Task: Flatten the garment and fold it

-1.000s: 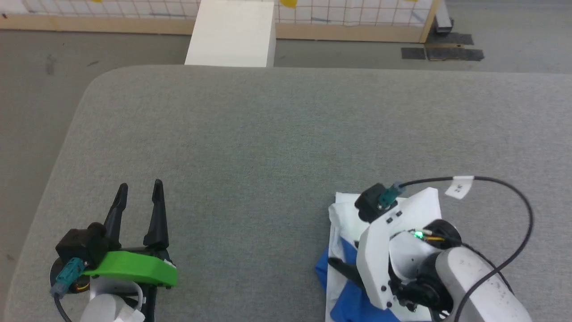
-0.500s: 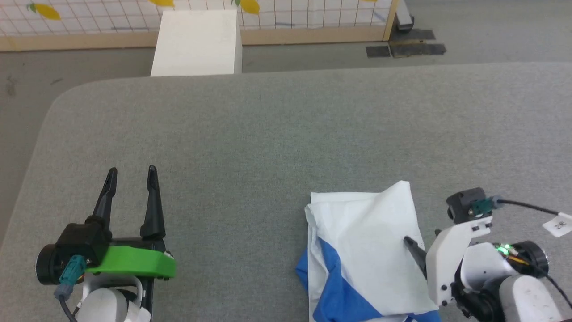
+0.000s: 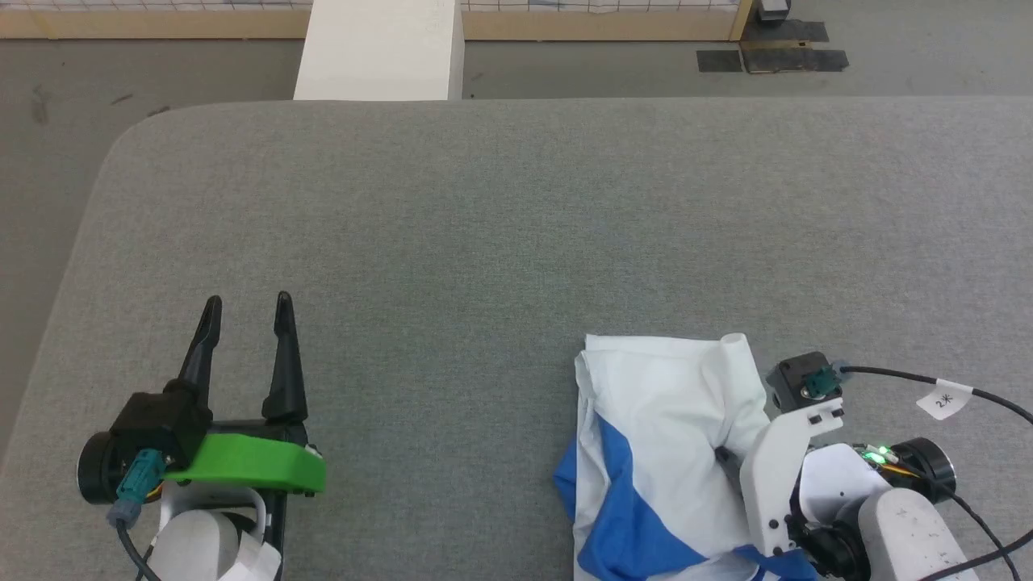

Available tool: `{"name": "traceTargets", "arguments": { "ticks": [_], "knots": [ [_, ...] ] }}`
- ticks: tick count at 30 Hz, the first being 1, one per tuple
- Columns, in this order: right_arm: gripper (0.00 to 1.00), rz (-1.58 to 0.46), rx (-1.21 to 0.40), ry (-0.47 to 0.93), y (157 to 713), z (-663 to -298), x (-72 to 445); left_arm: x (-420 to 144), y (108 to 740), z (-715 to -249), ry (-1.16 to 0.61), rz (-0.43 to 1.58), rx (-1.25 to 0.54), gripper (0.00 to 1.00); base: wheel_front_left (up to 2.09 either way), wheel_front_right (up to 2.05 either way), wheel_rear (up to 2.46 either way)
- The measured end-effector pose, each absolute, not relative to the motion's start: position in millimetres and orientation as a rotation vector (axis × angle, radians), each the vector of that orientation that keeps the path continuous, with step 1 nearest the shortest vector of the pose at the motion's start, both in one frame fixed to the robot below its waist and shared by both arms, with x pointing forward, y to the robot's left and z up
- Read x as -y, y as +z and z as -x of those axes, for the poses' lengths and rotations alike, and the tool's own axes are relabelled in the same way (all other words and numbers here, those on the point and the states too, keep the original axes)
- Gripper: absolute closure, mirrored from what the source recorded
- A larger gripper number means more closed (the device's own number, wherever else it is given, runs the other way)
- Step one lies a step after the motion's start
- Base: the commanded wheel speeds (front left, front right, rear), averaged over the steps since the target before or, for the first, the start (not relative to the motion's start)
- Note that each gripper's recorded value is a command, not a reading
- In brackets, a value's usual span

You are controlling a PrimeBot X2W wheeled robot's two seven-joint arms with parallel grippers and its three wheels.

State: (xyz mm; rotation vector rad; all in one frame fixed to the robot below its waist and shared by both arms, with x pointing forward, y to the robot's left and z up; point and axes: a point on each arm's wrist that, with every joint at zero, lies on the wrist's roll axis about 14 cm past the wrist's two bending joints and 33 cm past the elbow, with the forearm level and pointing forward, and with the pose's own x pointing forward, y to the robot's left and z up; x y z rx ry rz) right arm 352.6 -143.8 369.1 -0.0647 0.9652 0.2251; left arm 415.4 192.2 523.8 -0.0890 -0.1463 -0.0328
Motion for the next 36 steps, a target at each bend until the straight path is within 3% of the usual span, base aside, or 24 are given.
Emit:
{"name": "traceTargets", "arguments": {
  "ticks": [8, 15, 21, 36],
  "knots": [
    [1.0, 0.222, -0.907, 0.312, 386.8, -359.3, 146.0, -193.7, 530.6, -412.9, -0.032, 0.075, 0.164, 0.0, 0.0, 0.0, 0.0],
    [1.0, 0.423, -0.889, 0.269, 423.0, -369.5, 204.7, -179.6, 542.1, -424.9, -0.073, 0.083, 0.204, 0.0, 0.0, 0.0, 0.0],
    [1.0, 0.439, -0.859, 0.094, 454.8, -386.0, 273.1, -151.3, 544.1, -447.2, -0.165, 0.077, 0.223, 0.0, 0.0, 0.0, 0.0],
    [1.0, 0.409, -1.011, -0.416, 441.1, -372.0, 448.0, -121.8, 475.8, -517.3, -0.303, 0.034, 0.094, 0.0, 0.0, 0.0, 0.0]
  ]
}}
